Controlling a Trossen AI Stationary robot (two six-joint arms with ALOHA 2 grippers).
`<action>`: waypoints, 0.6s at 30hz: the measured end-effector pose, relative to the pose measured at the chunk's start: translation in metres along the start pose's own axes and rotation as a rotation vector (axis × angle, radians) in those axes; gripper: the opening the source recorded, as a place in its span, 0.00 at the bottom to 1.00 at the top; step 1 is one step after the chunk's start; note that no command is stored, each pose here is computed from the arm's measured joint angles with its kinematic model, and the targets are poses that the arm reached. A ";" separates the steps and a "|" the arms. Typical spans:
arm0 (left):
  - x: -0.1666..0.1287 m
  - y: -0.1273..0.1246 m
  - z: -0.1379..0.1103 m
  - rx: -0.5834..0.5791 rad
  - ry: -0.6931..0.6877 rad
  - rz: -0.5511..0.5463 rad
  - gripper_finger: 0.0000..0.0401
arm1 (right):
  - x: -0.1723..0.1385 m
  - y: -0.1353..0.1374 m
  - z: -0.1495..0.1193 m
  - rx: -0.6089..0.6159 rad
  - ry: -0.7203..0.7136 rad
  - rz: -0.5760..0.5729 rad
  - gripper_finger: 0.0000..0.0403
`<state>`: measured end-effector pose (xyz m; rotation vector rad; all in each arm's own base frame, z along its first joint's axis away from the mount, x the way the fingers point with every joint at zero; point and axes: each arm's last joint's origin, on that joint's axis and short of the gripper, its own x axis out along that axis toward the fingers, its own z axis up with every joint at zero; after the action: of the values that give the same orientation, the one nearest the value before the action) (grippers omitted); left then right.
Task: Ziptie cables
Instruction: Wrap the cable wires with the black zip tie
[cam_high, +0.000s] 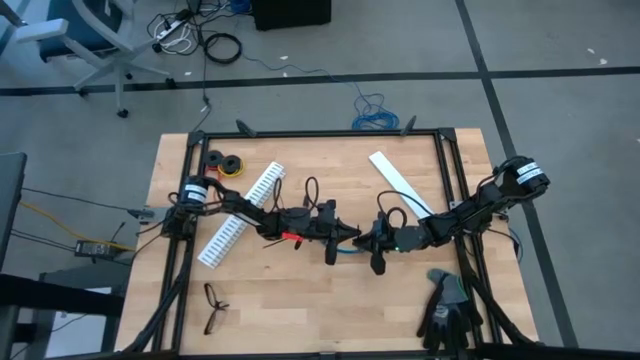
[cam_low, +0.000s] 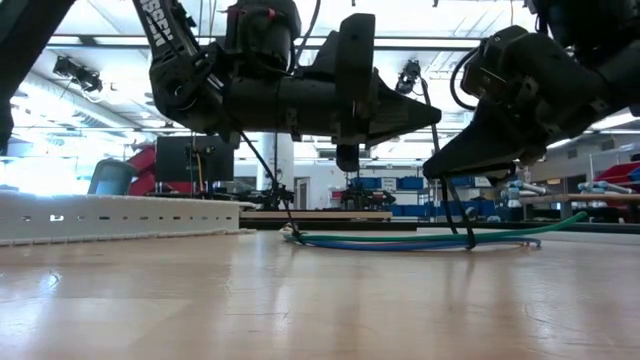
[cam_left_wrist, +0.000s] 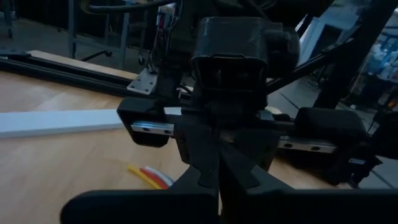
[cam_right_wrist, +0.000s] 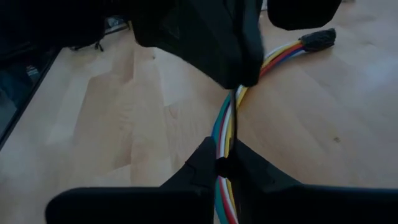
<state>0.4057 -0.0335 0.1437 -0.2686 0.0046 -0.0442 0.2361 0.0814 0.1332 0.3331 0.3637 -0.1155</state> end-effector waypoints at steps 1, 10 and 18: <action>0.000 0.001 0.001 -0.003 -0.007 -0.004 0.00 | 0.000 0.000 0.000 0.001 -0.003 -0.001 0.05; 0.000 0.009 0.005 -0.049 -0.031 0.006 0.00 | 0.000 0.000 -0.001 0.024 0.009 -0.002 0.03; 0.000 0.016 0.008 -0.062 -0.051 0.002 0.00 | 0.001 -0.001 -0.003 0.064 0.034 -0.002 0.03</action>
<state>0.4063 -0.0162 0.1468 -0.3314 -0.0449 -0.0356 0.2358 0.0814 0.1300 0.3979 0.3944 -0.1232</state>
